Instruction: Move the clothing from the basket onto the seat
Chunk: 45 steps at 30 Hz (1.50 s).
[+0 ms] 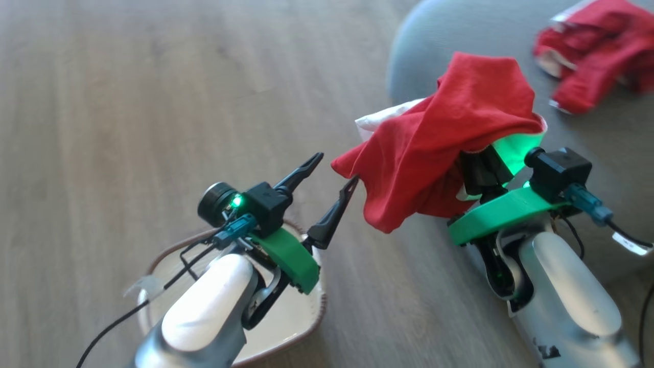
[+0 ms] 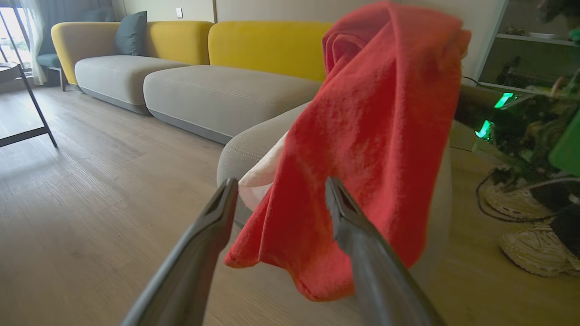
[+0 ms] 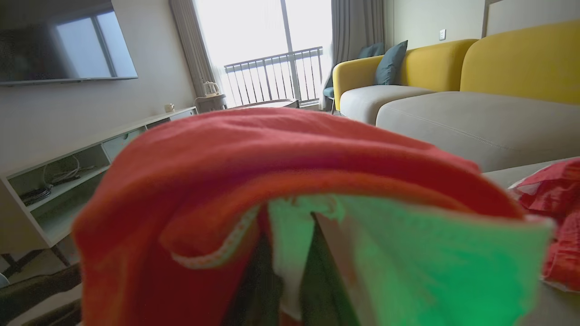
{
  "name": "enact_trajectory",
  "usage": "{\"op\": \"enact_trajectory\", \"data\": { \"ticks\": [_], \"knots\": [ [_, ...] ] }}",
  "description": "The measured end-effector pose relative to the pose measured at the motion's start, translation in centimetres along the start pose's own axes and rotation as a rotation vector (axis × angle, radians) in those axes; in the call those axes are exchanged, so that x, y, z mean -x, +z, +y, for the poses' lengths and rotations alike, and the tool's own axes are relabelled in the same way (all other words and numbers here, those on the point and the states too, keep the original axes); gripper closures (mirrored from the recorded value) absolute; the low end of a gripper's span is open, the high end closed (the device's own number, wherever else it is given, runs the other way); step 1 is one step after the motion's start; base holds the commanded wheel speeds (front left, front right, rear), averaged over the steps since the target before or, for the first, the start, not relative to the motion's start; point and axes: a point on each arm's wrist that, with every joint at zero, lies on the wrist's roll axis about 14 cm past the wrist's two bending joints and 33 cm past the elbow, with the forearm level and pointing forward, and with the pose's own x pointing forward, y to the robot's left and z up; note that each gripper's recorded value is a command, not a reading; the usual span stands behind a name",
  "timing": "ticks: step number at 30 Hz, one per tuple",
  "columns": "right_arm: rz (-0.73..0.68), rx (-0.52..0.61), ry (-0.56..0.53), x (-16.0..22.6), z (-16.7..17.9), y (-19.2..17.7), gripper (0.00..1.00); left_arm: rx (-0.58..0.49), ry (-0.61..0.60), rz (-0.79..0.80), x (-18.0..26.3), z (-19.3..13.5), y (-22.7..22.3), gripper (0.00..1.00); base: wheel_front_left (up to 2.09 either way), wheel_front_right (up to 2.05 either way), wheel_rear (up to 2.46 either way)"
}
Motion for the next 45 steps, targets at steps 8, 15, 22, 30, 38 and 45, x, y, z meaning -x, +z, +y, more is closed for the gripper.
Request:
{"op": "enact_trajectory", "data": {
  "ticks": [8, 15, 22, 30, 38, 45],
  "knots": [
    [-0.046, 0.046, -0.201, 5.4, -5.2, 2.8, 1.0, 0.046, -0.136, 0.017, -2.6, -4.3, -1.4, 0.0, 0.0, 0.0, 0.0],
    [-0.103, 0.09, -0.379, 9.5, -9.4, 5.2, 1.0, 0.071, -0.239, 0.026, -3.9, -7.1, -2.1, 0.0, 0.0, 0.0, 0.0],
    [-0.122, 0.105, -0.493, 12.0, -11.4, 5.7, 1.0, 0.094, -0.273, 0.03, -4.8, -7.3, -2.6, 0.0, 0.0, 0.0, 0.0],
    [-0.095, 0.189, -0.536, 11.2, -13.4, 5.8, 1.0, 0.123, -0.288, 0.049, -4.9, -6.1, -4.4, 0.0, 0.0, 0.0, 0.0],
    [-0.132, 0.335, -0.526, 6.2, -16.6, 8.7, 1.0, 0.161, -0.271, 0.086, -4.9, -3.2, -7.8, 0.0, 0.0, 0.0, 0.0],
    [-0.173, 0.477, -0.541, 1.2, -20.1, 11.6, 1.0, 0.195, -0.252, 0.125, -4.9, -0.3, -11.8, 0.0, 0.0, 0.0, 0.0]
  ]
}}
